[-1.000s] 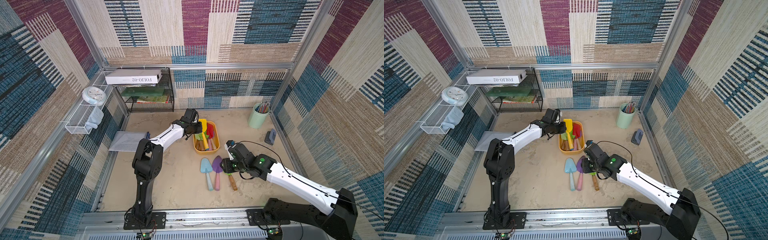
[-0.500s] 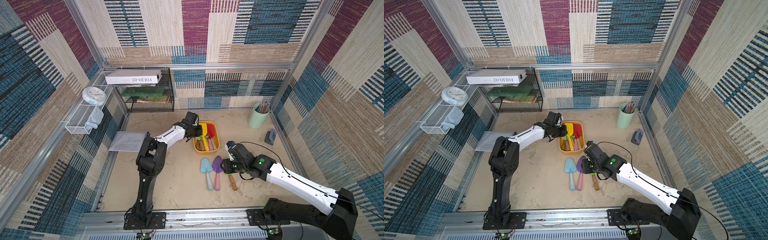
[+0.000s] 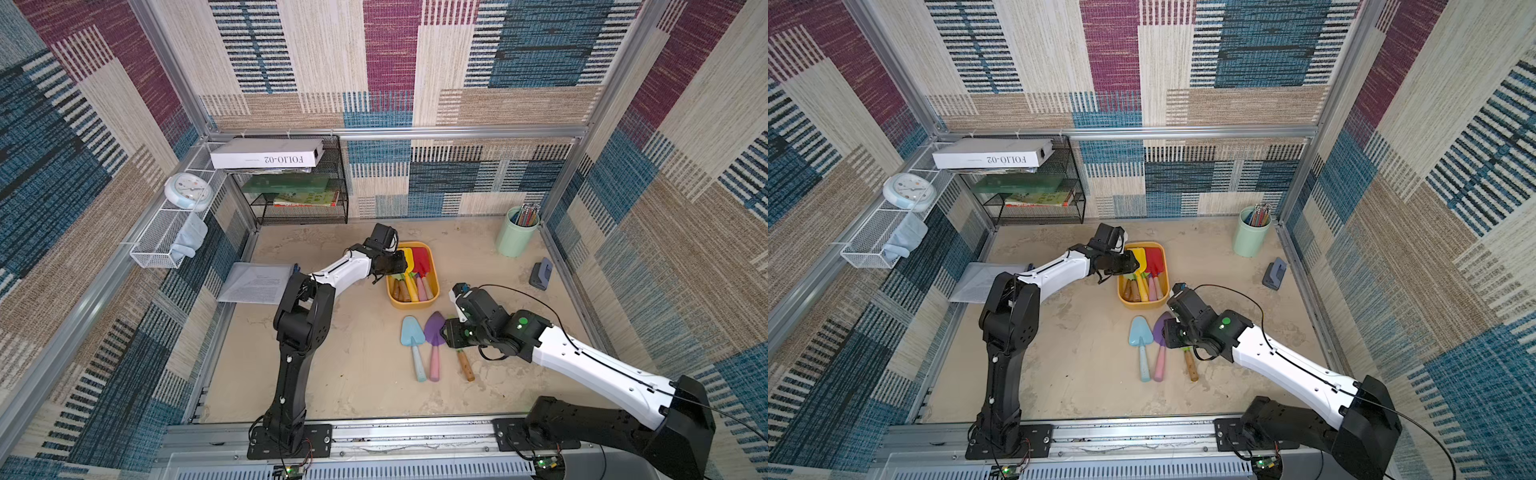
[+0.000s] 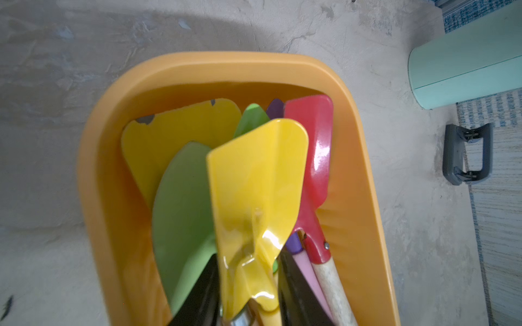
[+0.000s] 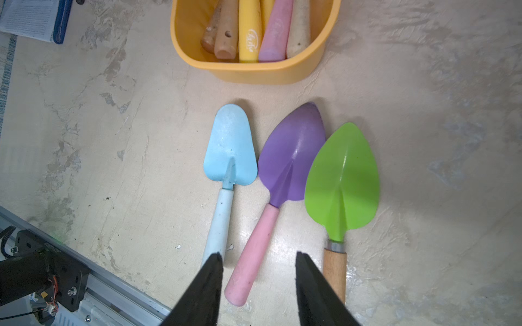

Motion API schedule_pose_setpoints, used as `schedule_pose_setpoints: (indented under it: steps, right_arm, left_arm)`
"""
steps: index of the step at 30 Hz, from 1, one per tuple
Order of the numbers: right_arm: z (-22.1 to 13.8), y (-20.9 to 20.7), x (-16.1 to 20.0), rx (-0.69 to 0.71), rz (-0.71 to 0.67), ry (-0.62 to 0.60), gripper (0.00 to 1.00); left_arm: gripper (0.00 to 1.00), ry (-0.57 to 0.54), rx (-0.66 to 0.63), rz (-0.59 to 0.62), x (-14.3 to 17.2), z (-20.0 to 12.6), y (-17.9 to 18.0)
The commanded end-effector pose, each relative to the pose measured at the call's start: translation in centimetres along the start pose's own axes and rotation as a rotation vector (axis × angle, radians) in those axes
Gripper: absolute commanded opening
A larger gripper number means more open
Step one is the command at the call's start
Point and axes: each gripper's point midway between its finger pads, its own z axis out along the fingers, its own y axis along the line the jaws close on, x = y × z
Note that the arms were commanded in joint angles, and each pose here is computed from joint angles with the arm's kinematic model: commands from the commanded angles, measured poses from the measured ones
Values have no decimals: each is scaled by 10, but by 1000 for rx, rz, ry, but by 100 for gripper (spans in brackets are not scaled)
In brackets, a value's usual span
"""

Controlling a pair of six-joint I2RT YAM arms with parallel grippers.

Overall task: Put the shovel into the storage box
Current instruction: Place the shovel in the storage box, then pick up the shovel from the center of the board.

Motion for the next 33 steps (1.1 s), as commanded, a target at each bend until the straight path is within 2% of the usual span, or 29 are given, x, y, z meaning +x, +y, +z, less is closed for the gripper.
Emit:
schedule_pose_setpoints:
  steps: [1, 11, 15, 21, 27, 33]
  right_arm:
    - [-1, 2, -2, -12, 7, -14, 46]
    - [-2, -4, -2, 9, 38, -31, 46]
    - [-1, -18, 2, 79, 80, -24, 48]
    - [5, -45, 28, 211, 131, 61, 49]
    - [13, -60, 60, 263, 176, 156, 50]
    - [18, -68, 85, 255, 214, 201, 51]
  left_arm:
    - [38, 11, 10, 16, 0, -1, -3]
    - [43, -1, -48, 68, -11, -26, -9]
    - [44, -12, -70, 83, -16, -37, -10]
    - [44, -29, -81, 96, -19, -51, -14]
    - [44, -67, -6, 116, -17, -79, -39]
    - [46, -106, 102, 136, -1, -118, -69]
